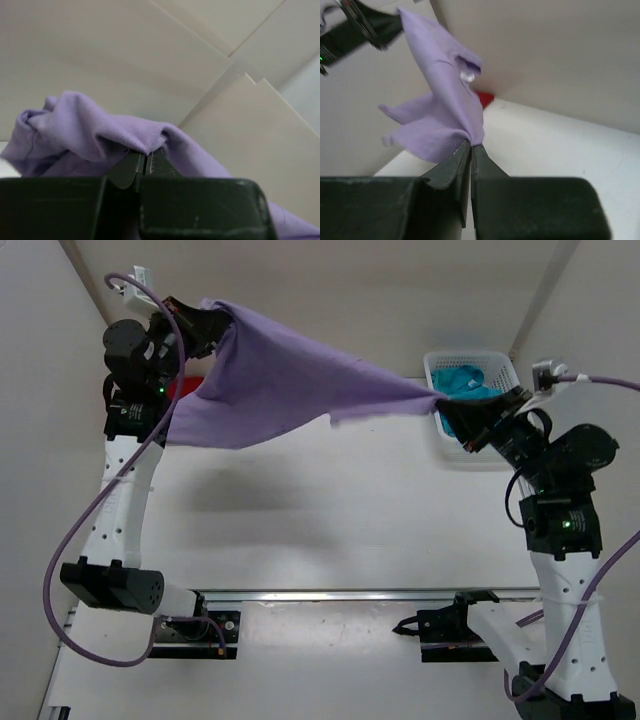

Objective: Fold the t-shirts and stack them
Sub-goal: Flatten out the tshirt

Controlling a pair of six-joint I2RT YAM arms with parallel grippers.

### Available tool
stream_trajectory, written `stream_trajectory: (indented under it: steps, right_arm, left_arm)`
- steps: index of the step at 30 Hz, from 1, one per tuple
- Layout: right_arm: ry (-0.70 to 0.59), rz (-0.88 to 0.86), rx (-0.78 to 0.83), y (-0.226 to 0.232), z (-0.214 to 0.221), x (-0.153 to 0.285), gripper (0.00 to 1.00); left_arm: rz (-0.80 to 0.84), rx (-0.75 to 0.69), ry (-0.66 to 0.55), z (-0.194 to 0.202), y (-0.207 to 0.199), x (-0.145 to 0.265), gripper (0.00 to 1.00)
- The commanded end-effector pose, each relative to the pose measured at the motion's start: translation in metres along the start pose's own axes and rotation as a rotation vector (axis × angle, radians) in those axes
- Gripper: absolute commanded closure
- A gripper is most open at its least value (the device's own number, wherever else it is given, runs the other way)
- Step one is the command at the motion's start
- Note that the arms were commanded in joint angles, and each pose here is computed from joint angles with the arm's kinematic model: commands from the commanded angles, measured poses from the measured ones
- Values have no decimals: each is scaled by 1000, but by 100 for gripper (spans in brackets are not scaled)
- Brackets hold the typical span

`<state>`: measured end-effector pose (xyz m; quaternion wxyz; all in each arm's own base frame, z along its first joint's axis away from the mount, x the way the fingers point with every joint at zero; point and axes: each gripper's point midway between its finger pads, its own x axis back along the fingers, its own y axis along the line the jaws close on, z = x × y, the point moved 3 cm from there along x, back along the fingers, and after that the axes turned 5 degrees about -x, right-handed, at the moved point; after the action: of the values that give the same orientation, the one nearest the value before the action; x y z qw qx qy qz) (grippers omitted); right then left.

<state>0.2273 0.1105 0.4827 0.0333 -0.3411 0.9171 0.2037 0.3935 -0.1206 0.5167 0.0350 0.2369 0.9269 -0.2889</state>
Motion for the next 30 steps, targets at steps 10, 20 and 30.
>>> stream_trajectory:
  steps: [10,20,30]
  right_arm:
    - [358,296,-381,-117,238,22,100]
    - [457,551,-454,-161,307,54,100]
    - [454,433,-454,-133,318,57,100]
  left_arm:
    - [-264,-53,641,245,129,-62,74]
    - [-394,-80,614,264,141,4,17]
    - [-683,128,563,322,217,148,36]
